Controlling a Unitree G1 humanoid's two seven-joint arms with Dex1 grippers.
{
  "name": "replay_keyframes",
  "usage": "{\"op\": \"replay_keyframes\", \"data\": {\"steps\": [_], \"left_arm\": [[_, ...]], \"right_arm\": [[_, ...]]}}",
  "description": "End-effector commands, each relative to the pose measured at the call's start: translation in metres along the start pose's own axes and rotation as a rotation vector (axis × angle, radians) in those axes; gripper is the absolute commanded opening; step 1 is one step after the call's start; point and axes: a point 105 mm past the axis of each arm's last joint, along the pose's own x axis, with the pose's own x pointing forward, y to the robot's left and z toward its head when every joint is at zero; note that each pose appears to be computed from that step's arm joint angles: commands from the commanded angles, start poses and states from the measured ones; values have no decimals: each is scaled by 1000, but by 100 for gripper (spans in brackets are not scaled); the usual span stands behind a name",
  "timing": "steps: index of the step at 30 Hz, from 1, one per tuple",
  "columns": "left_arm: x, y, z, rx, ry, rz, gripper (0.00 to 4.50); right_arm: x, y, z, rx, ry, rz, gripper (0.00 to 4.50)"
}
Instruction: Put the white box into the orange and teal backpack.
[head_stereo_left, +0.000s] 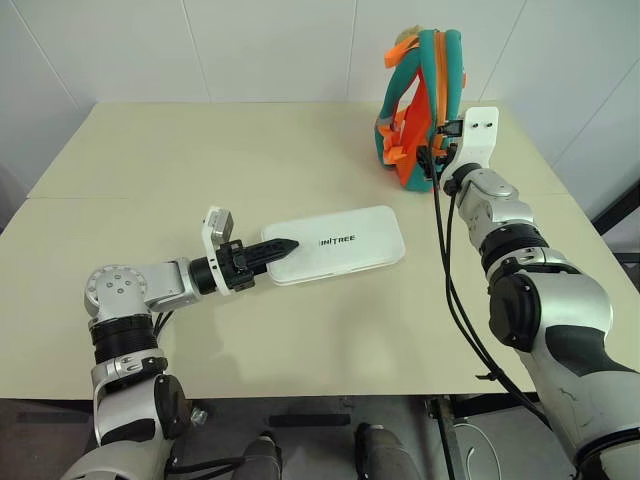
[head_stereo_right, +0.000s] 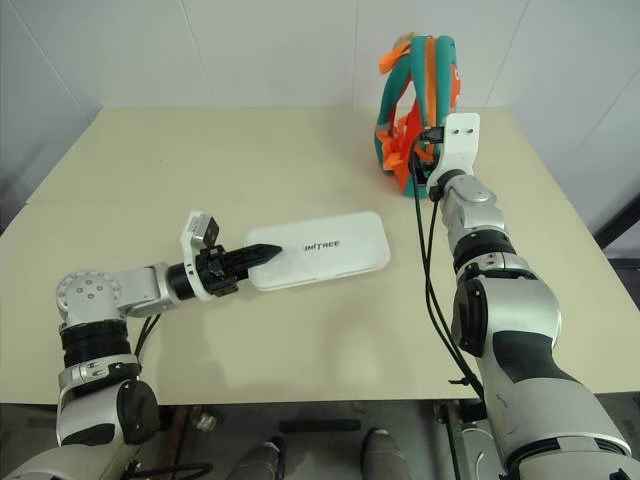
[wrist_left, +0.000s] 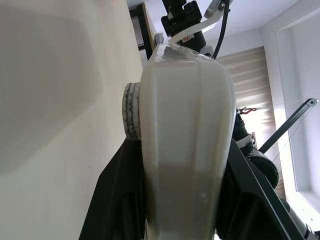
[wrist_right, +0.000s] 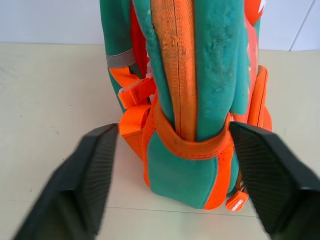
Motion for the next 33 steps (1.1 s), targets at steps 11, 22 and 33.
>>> {"op": "replay_keyframes", "data": {"steps": [11, 22, 33], "left_arm": [[-4, -11, 1, 44, -13, -35, 125], [2, -12, 4, 44, -8, -40, 125], [7, -11, 2, 43, 0, -49, 125]], "right_arm": [[3, 4, 28, -22, -69, -10, 0], [2, -2, 30, -25, -75, -27, 0], [1, -5, 25, -48, -27, 1, 36]]}}
